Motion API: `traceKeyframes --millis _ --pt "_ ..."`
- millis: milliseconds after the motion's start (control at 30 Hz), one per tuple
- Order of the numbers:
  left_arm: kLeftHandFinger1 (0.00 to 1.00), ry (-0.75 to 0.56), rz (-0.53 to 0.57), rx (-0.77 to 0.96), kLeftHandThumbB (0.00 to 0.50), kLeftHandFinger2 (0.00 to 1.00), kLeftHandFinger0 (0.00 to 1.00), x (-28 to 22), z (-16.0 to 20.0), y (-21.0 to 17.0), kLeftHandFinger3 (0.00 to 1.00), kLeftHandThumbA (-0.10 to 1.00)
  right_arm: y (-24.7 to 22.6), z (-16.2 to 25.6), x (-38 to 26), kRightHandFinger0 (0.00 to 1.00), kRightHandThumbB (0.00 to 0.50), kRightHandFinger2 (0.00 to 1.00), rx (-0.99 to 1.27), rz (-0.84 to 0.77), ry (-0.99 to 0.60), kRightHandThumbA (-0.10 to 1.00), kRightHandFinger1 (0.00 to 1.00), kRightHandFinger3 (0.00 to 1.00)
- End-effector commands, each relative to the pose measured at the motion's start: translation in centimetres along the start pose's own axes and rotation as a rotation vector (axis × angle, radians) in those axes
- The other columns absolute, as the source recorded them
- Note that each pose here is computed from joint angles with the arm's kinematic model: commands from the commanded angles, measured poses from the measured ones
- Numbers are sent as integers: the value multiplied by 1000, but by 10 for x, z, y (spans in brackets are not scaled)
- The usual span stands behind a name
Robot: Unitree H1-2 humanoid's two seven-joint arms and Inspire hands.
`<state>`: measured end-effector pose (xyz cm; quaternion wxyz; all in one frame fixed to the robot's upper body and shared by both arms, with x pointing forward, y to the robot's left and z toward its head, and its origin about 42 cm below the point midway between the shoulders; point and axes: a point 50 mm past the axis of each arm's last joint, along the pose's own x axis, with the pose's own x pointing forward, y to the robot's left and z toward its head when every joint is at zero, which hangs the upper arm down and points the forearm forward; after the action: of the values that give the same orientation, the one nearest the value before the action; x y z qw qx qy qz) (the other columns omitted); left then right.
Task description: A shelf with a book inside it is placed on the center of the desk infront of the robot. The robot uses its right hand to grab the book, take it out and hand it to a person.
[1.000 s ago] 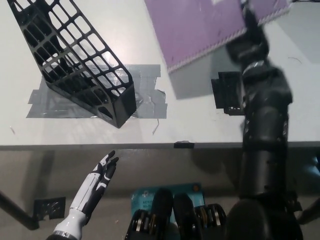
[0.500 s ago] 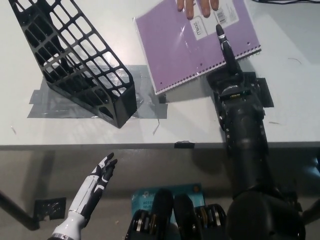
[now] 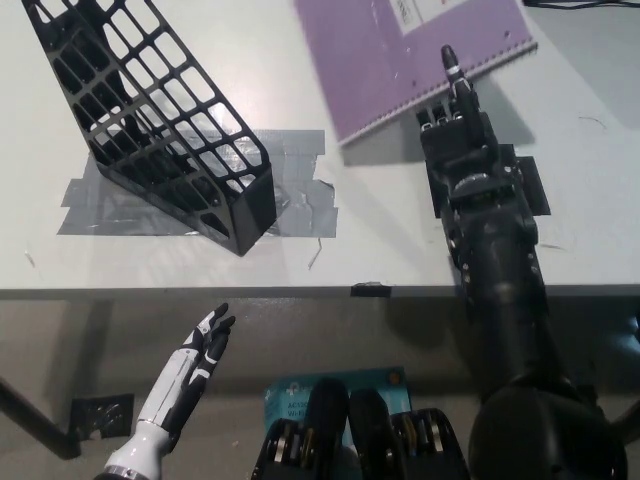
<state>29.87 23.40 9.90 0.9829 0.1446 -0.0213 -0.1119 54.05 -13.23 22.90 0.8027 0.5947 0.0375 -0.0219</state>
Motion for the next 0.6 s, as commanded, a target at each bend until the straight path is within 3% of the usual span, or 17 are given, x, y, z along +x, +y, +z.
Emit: traceKeyframes --millis 0,333,567 --pt "1000 -46 21 37 299 1000 1000 3 10 11 1000 975 65 36 -12 1000 500 1000 -132 509 -56 954 1000 1000" --pt "1000 -38 37 27 299 1000 1000 5 9 16 1000 984 83 84 -104 1000 500 1000 -392 778 -202 1000 1000 1000" --pt "1000 -36 35 37 300 1000 1000 4 7 16 1000 1000 71 102 -216 1000 500 1000 -636 890 -348 1000 1000 1000"
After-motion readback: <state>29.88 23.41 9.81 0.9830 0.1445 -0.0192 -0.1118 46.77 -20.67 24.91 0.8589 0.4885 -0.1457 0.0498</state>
